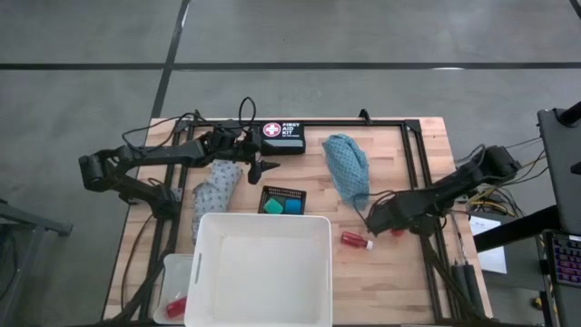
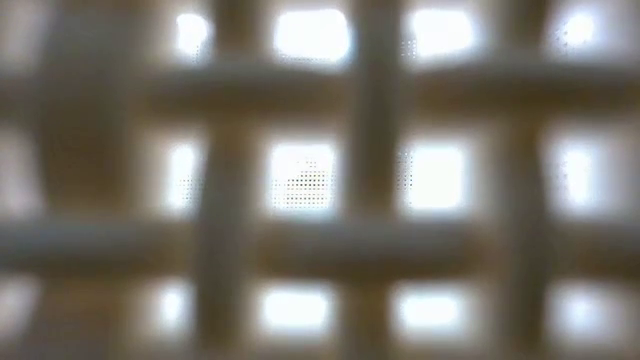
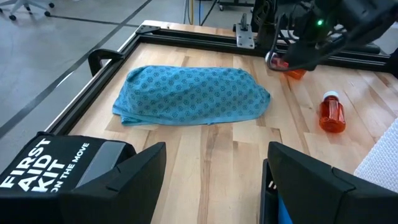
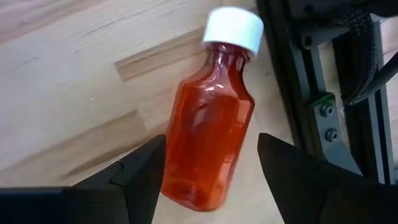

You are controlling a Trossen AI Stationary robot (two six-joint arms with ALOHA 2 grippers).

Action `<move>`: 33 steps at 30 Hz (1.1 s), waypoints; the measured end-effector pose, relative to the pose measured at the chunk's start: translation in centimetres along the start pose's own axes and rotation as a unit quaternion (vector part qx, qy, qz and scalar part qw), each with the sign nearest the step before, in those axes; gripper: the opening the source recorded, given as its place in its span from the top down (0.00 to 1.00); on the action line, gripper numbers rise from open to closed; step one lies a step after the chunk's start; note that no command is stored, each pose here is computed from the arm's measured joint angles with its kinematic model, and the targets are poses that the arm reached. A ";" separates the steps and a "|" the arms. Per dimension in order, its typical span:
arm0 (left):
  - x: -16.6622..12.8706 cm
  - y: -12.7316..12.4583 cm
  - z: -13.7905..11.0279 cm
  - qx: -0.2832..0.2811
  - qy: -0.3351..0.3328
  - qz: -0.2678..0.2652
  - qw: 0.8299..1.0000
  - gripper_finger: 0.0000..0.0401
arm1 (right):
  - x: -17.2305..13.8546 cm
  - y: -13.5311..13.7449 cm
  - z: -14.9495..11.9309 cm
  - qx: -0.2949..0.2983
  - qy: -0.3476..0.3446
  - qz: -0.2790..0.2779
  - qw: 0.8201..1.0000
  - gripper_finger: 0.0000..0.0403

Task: Pick & Place Medicine items
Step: Put the right red medicine bottle into the white bin

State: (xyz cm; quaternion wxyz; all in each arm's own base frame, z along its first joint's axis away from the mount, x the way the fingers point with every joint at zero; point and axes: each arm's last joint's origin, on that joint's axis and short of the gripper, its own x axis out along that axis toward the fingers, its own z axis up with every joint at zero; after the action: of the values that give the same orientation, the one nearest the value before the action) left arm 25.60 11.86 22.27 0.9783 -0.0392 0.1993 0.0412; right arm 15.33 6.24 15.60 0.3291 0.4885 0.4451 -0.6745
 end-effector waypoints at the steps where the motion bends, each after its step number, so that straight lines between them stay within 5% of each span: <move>1: 0.0 0.0 0.0 0.000 0.000 0.000 1.000 0.29 | 0.2 0.1 -0.1 0.001 -0.005 -0.005 1.000 0.38; 33: 0.0 0.0 -0.1 -0.001 0.003 0.000 1.000 0.29 | 1.8 1.3 -0.7 -0.002 -0.020 0.028 0.999 0.53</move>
State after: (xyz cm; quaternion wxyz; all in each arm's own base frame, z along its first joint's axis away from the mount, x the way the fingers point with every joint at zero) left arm 25.59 11.85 22.22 0.9777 -0.0404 0.2019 0.0409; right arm 16.25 6.39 13.47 0.3575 0.4862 0.4257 -0.6743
